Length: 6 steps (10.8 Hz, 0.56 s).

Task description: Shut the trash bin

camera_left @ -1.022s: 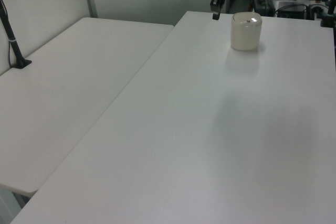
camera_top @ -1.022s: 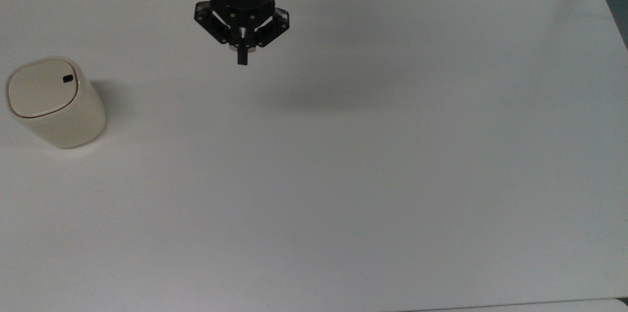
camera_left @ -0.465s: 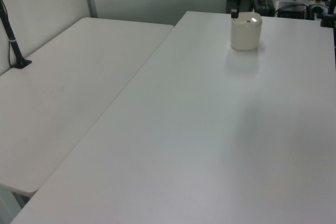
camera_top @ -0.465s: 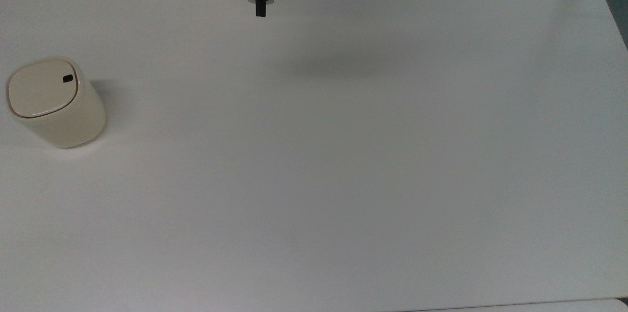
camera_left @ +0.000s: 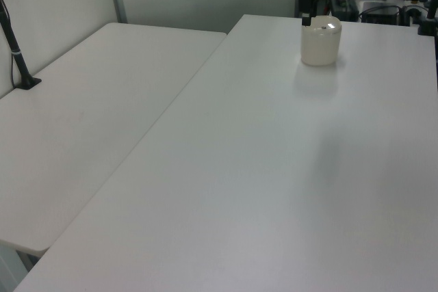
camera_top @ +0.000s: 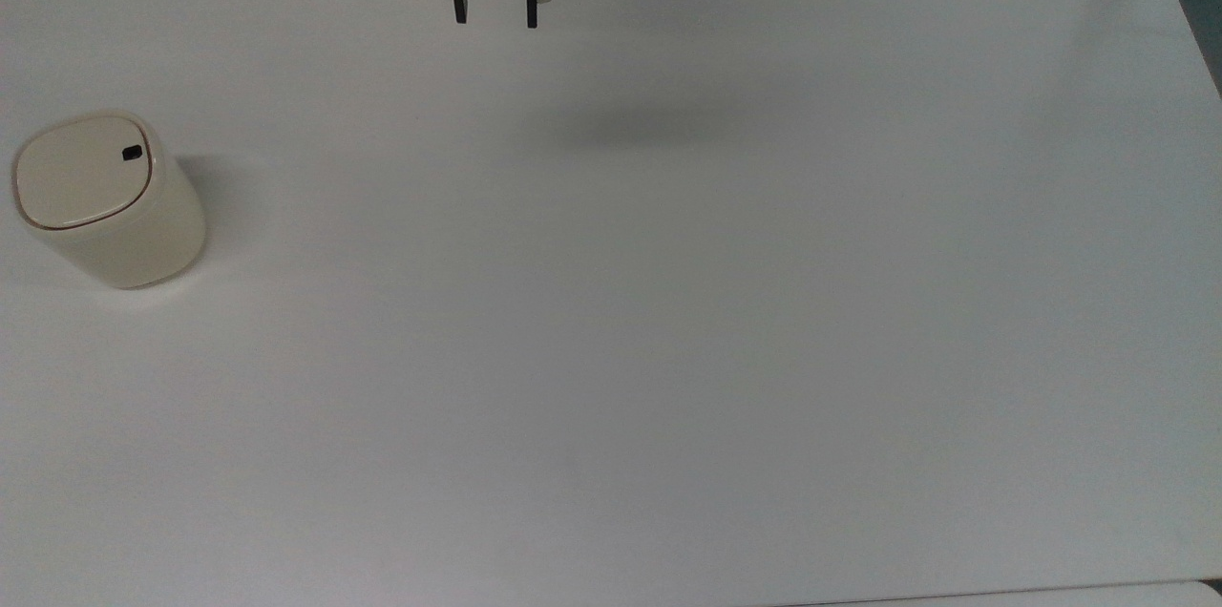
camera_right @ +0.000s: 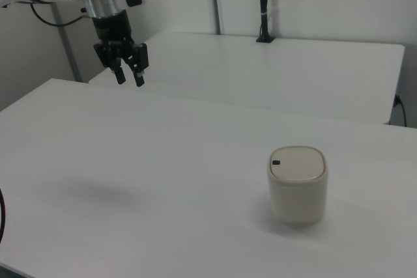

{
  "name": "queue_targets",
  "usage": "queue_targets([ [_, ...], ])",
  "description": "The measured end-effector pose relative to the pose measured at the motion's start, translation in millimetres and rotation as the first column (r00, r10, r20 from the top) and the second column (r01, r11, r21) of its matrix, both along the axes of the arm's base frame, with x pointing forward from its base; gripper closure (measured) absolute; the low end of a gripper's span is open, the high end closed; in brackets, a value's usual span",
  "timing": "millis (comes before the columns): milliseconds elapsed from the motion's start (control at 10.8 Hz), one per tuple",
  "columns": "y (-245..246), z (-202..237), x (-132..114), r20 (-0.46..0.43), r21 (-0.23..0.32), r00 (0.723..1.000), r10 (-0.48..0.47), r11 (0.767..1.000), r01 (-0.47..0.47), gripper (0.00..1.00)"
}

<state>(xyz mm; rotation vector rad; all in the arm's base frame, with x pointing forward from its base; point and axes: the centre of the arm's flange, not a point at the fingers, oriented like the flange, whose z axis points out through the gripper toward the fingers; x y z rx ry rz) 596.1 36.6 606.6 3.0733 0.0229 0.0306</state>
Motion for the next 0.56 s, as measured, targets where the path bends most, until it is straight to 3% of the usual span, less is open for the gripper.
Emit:
queue_targets([
  [279, -2.1, -1.5, 0.0, -0.003, -0.001, 1.000, -0.004, 1.000, 0.004, 0.00],
  [558, -3.2, 0.1, -0.9, -0.001, 0.000, 1.000, -0.005, 1.000, 0.005, 0.00],
])
